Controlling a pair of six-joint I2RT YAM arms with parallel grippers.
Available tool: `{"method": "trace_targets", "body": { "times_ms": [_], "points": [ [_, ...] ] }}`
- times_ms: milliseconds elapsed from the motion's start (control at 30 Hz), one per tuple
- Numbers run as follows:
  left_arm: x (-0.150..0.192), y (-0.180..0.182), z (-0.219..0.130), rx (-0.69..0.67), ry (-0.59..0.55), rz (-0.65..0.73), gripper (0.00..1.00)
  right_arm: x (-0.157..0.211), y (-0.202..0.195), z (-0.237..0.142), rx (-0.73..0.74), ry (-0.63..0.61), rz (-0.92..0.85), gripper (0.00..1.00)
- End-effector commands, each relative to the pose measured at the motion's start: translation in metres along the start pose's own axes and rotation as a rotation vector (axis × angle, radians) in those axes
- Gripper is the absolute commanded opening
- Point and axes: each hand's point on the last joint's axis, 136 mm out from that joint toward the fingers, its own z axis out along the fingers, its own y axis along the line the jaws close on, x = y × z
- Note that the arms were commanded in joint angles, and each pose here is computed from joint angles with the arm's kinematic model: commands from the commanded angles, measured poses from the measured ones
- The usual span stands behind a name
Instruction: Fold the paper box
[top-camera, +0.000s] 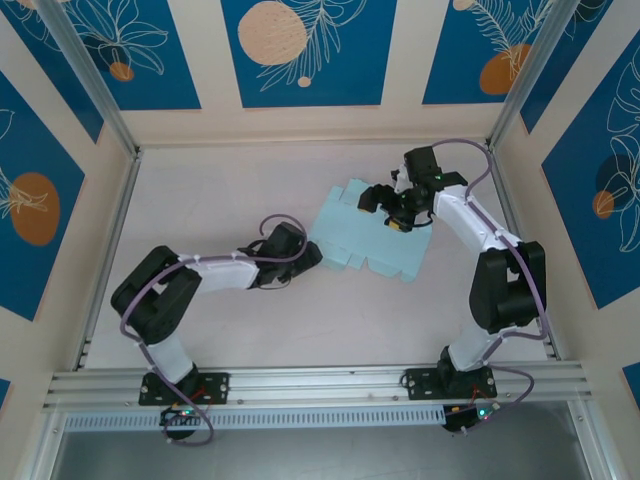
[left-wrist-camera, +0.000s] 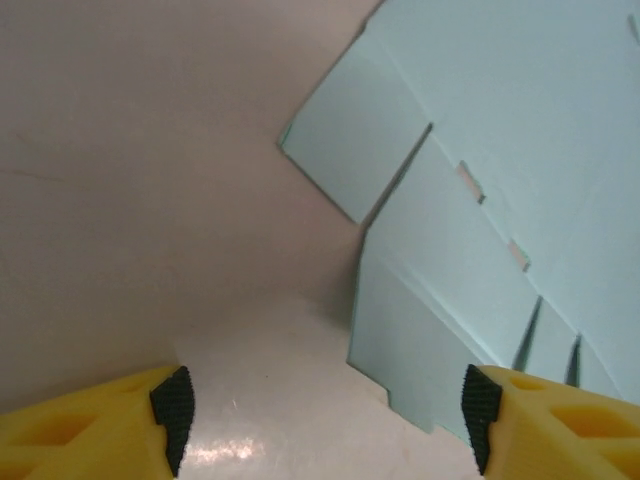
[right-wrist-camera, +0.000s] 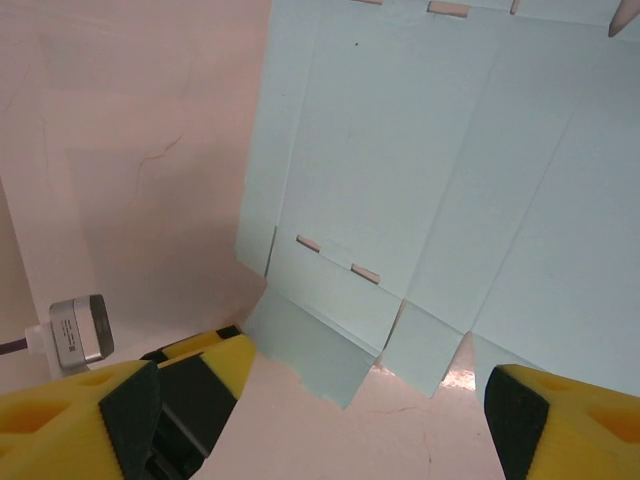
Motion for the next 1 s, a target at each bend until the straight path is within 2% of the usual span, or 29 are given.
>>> {"method": "trace_targets", "body": {
  "times_ms": [0, 133, 300, 400, 533, 700, 833, 967],
  "points": [
    [0.011, -0.019, 0.01, 0.045, 0.044, -0.084, 0.7, 0.007, 0.001, -0.005, -0.014, -0.002, -0.019, 0.86],
    [0.018, -0.036, 0.022, 0.06, 0.074, -0.067, 0.66, 0.007, -0.005, -0.004, -0.014, -0.013, -0.012, 0.86],
    [0.024, -0.039, 0.036, 0.053, 0.102, -0.087, 0.56, 0.007, -0.01, -0.004, -0.021, -0.009, -0.001, 0.85],
    [0.023, -0.036, 0.039, 0.036, 0.098, -0.091, 0.45, 0.006, -0.012, -0.007, -0.023, -0.016, -0.002, 0.85],
    [0.015, -0.031, 0.036, -0.001, 0.06, -0.064, 0.22, 0.002, -0.016, -0.009, -0.03, -0.02, 0.001, 0.85],
    [-0.007, -0.023, 0.026, -0.048, -0.004, -0.008, 0.01, -0.001, -0.016, -0.012, -0.034, -0.021, -0.03, 0.85],
    [-0.035, -0.027, 0.012, -0.045, -0.065, 0.15, 0.0, -0.002, -0.011, -0.014, -0.04, -0.012, -0.086, 0.85],
    [-0.069, -0.045, -0.005, -0.001, -0.157, 0.48, 0.0, -0.007, -0.001, -0.017, -0.058, -0.012, -0.16, 0.85]
  ]
}}
